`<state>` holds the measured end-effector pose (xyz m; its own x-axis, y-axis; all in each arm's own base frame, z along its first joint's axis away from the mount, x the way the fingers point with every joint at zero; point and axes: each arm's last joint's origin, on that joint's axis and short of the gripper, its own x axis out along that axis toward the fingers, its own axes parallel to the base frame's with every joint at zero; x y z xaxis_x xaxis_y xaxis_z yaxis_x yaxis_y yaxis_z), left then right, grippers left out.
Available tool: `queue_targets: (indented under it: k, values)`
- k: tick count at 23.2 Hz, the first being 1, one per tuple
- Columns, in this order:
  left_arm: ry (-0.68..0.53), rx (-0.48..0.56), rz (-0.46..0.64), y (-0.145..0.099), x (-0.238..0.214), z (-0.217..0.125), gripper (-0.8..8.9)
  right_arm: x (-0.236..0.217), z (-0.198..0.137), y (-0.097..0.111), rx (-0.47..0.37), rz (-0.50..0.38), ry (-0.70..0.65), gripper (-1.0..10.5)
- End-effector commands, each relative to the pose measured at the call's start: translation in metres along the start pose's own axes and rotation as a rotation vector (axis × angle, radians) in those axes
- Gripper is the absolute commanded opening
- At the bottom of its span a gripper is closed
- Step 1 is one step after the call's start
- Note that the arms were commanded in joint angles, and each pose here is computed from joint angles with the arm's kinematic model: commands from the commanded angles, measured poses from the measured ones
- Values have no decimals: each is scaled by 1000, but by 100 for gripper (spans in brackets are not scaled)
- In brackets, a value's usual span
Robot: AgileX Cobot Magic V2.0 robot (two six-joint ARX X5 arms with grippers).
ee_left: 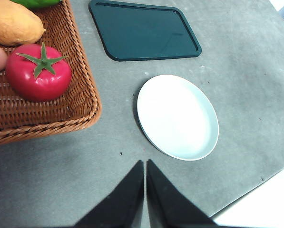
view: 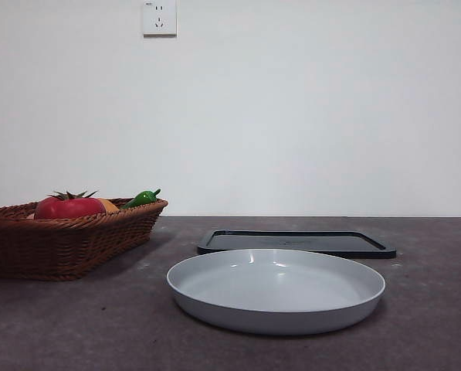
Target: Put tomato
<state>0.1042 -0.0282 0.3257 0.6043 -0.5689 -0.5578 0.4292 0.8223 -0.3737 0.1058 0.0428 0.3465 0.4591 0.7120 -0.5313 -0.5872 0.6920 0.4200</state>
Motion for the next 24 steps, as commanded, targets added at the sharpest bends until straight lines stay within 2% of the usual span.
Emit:
queue_targets:
  k: [1, 3, 9, 12, 19, 24]
  values:
    - [-23, 31, -10, -3, -3, 5, 36, -3, 4, 3, -29, 4, -13, 12]
    - [-23, 31, -10, -3, -3, 5, 76, -3, 4, 3, -29, 4, -13, 38]
    - [-23, 31, -9, -3, -3, 5, 371, -3, 4, 3, -29, 4, -13, 372]
    - [-25, 32, -9, -3, -3, 6, 473, -3, 4, 3, -29, 4, -13, 407]
    - [-53, 47, -4, -2, -1, 10, 508, -3, 4, 3, -29, 4, -13, 406]
    - [-80, 61, 67, 5, 8, 21, 508, -3, 4, 3, -29, 4, -13, 406]
